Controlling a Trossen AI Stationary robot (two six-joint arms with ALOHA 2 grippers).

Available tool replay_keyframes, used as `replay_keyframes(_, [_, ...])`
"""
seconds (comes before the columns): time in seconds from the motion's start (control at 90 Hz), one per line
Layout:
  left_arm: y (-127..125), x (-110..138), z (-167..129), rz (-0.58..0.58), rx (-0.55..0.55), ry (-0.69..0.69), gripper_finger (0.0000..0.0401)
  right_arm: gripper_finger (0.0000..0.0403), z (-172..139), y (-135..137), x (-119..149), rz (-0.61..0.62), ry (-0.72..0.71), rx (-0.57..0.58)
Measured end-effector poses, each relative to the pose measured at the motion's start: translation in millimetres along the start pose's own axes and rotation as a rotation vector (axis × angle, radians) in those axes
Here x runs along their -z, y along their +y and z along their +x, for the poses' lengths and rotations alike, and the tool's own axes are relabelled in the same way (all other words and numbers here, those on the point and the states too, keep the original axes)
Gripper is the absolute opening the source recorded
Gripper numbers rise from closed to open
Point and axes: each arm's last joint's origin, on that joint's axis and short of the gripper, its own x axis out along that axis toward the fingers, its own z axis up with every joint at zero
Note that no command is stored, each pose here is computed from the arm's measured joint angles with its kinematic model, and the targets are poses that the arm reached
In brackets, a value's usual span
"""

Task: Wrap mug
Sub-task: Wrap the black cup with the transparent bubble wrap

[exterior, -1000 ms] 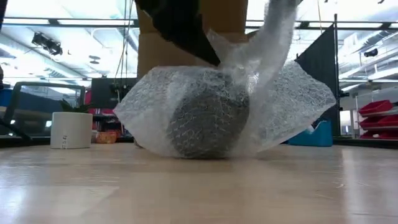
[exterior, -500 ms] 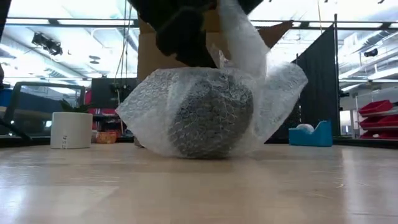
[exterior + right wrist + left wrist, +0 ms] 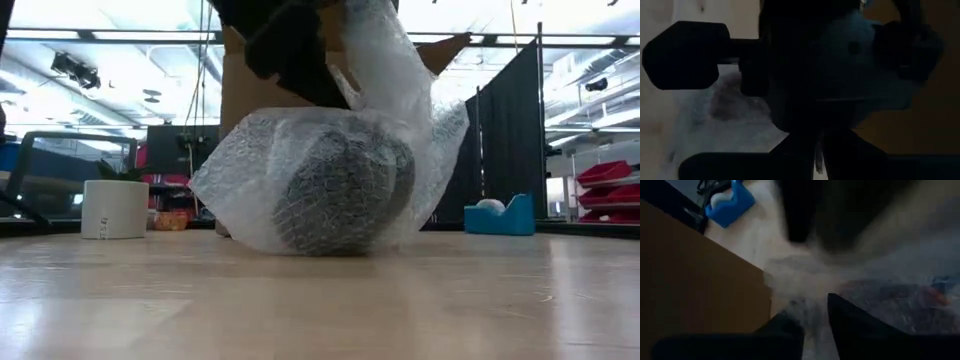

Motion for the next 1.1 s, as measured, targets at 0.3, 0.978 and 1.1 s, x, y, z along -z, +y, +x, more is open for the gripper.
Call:
replay_keyframes(0.3, [5, 4, -15, 0.038, -0.014, 0.059, 0.0126, 0.0000, 0, 1, -1, 0.011, -0.008, -0.018])
replay_keyframes(0.978, [16, 12, -147, -0.115, 0.207, -0.013, 0.0126, 0.0000, 14, 4, -5, 0.036, 0.001, -0.113])
replay_keyframes(1.1, [-16, 13, -158, -0.069, 0.328, -0.070, 0.0126, 0.0000, 26, 2, -8, 0.057, 0.010, -0.126])
